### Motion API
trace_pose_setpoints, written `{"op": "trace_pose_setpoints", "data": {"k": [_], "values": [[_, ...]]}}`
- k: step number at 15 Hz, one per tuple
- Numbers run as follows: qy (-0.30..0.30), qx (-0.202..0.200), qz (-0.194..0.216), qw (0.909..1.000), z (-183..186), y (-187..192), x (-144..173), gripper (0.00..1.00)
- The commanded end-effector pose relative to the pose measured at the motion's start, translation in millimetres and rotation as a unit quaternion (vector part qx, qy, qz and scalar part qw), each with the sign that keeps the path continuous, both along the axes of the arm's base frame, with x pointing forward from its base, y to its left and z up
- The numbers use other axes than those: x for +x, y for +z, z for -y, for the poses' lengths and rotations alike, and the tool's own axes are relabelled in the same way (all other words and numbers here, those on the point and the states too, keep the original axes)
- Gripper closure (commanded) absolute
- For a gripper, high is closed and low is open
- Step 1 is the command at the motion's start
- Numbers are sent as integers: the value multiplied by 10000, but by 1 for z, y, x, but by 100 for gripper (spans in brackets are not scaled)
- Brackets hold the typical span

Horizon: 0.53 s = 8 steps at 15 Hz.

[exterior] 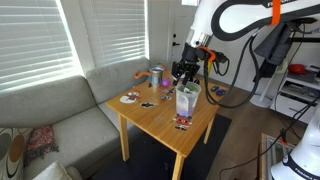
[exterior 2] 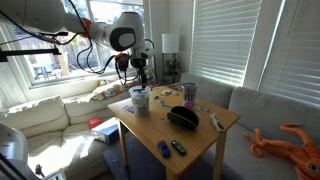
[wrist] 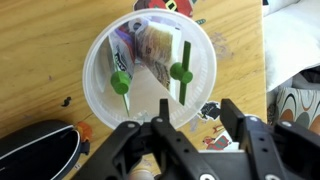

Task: Remove the plastic bottles from the bucket

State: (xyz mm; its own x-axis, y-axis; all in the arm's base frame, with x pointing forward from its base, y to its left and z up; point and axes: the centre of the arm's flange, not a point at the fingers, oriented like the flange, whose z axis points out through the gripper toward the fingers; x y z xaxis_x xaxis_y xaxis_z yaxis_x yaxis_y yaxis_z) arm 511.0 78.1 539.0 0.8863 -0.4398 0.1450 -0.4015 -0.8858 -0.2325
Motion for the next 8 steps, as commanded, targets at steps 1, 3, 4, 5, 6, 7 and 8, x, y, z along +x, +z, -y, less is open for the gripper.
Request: {"op": "trace_pose_setpoints", "data": {"k": [1, 3, 4, 5, 6, 7, 8], "values": [[78, 190, -171, 9996, -2, 1, -12, 73], [96, 230, -255, 9994, -4, -4, -13, 77], [101, 243, -287, 9992, -4, -5, -13, 79], [99, 255, -313, 9991, -4, -5, -14, 83], [79, 252, -324, 9991, -3, -5, -15, 80], [76, 264, -342, 9990, -2, -5, -15, 81], [70, 259, -354, 9990, -1, -5, -16, 79]]}}
